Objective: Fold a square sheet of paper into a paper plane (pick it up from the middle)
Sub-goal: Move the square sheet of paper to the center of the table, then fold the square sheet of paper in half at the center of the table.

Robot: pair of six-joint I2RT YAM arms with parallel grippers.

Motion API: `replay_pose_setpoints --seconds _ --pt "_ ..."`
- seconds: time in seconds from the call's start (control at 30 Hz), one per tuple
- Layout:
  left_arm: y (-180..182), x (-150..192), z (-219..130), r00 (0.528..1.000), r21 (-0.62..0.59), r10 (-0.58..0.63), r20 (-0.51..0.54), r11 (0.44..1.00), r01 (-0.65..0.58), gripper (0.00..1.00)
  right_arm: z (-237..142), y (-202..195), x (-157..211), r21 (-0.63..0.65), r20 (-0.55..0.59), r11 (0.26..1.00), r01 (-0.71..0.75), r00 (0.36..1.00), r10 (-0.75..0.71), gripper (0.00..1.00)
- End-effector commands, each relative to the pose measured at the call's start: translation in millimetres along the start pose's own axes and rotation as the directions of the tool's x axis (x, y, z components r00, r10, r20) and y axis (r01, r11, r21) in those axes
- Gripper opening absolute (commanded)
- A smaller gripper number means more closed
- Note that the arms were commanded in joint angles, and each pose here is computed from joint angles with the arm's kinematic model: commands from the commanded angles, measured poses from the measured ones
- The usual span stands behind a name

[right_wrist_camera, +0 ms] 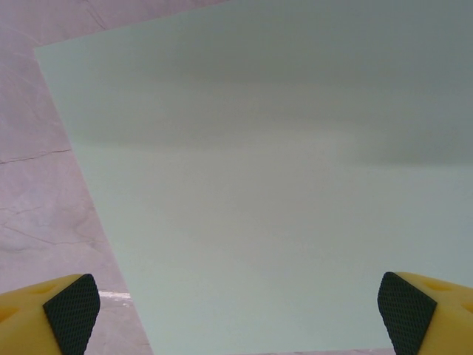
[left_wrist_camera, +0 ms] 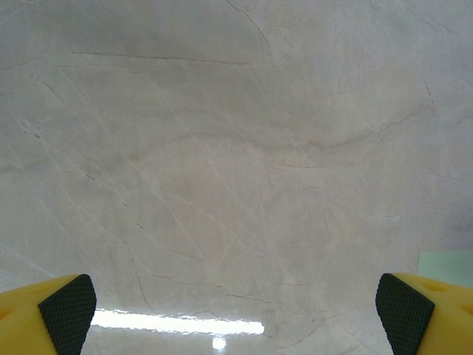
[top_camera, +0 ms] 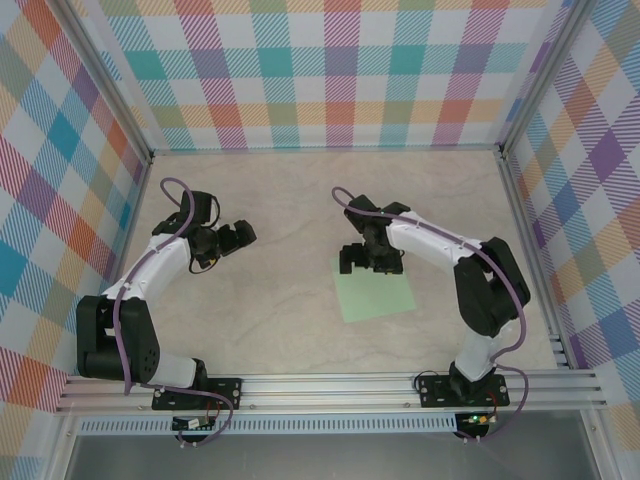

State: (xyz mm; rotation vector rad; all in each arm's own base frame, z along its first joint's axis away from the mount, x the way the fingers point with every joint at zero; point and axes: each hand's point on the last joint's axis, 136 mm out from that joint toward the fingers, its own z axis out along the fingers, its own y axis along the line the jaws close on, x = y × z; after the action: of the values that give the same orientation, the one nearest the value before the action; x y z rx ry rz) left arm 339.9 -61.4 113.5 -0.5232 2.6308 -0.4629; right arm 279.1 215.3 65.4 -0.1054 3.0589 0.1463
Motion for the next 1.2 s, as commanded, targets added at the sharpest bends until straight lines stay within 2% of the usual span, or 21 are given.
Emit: replay_pose_setpoints --seconds 0.0,0.63,1.03,1.17 --pt "0 -7 -8 1.000 0.003 0.003 0.026 1.000 -0.003 1.00 9 -8 5 0.053 -0.071 0.995 0.083 0.994 -0.079 1.00" --pt "4 -6 -9 1.000 -0.022 0.003 0.018 1.000 -0.003 1.00 62 -11 12 0.053 -0.176 0.998 0.039 0.984 -0.029 0.99" --pt "3 -5 -6 1.000 -0.017 0.001 0.007 1.000 -0.001 1.00 83 -33 25 0.151 -0.201 0.988 0.014 0.979 0.017 0.93" --pt "1 -5 -4 1.000 -0.006 -0.002 -0.006 1.000 0.002 1.00 86 -34 27 0.148 -0.200 0.989 0.004 0.979 0.026 0.91"
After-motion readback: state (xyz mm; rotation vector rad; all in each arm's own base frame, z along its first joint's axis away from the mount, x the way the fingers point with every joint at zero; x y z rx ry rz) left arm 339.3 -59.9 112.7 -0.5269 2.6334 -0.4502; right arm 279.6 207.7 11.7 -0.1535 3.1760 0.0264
